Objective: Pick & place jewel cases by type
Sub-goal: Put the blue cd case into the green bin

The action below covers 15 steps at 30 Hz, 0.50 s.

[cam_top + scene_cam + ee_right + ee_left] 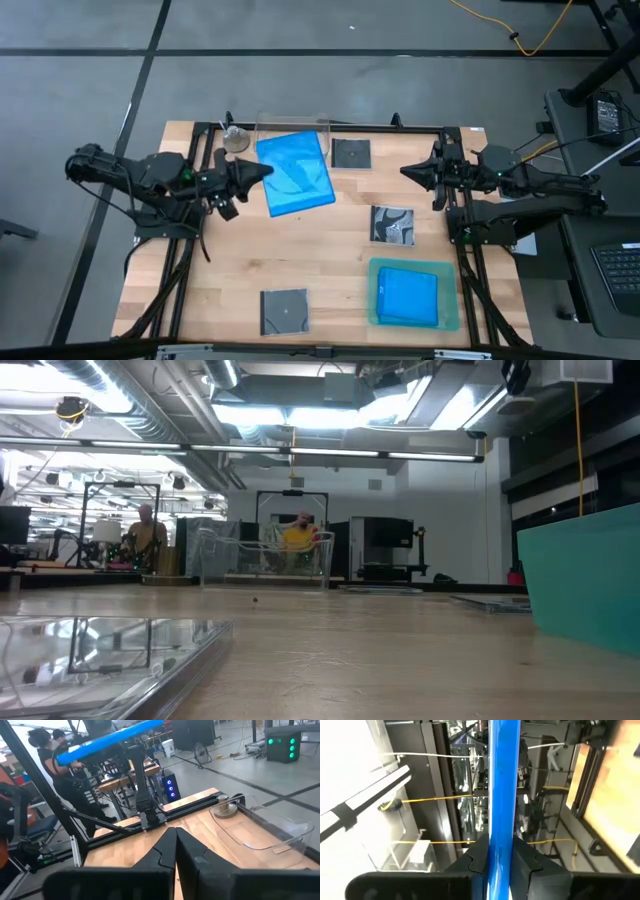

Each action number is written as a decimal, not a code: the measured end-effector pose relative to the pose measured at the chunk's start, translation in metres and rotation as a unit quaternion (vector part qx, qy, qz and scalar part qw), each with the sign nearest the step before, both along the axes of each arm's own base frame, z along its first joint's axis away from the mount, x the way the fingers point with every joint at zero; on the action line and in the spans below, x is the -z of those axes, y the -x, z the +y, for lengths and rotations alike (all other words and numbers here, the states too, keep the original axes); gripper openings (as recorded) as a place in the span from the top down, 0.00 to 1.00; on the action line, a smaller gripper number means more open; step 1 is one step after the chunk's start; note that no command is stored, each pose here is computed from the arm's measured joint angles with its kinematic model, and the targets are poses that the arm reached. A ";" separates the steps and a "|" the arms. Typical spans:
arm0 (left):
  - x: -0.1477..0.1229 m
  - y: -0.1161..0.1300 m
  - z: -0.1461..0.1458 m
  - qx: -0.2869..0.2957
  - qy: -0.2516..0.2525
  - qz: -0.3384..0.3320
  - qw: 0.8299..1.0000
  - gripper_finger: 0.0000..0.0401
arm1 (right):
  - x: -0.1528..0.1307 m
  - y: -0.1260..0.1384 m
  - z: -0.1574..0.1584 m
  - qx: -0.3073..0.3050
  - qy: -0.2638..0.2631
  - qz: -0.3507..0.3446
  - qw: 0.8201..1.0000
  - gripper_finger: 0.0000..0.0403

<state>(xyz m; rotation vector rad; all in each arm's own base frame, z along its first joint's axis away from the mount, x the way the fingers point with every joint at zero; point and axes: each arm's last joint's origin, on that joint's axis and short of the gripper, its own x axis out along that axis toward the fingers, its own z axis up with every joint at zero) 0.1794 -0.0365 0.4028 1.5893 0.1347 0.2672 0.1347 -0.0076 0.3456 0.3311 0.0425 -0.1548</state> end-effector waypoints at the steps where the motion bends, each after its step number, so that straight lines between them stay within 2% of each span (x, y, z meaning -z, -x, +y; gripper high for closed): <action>1: 0.000 0.000 -0.001 0.000 -0.010 0.003 1.000 0.91 | 0.000 0.000 0.000 0.000 -0.001 0.000 1.000 0.98; 4: 0.000 0.001 -0.005 0.004 -0.032 0.009 0.999 0.91 | 0.000 0.000 0.000 0.000 -0.003 0.000 1.000 0.97; 8: 0.000 0.002 -0.008 0.008 -0.032 0.009 0.999 0.91 | 0.000 0.000 0.000 0.000 -0.003 0.000 1.000 0.95; 11: 0.000 0.002 -0.009 0.013 -0.013 0.004 1.000 0.91 | 0.000 0.000 0.000 0.000 -0.003 0.000 1.000 0.96; 15: 0.000 0.002 -0.009 0.019 0.039 -0.009 0.999 0.91 | 0.000 0.000 0.000 0.000 -0.001 0.000 1.000 0.98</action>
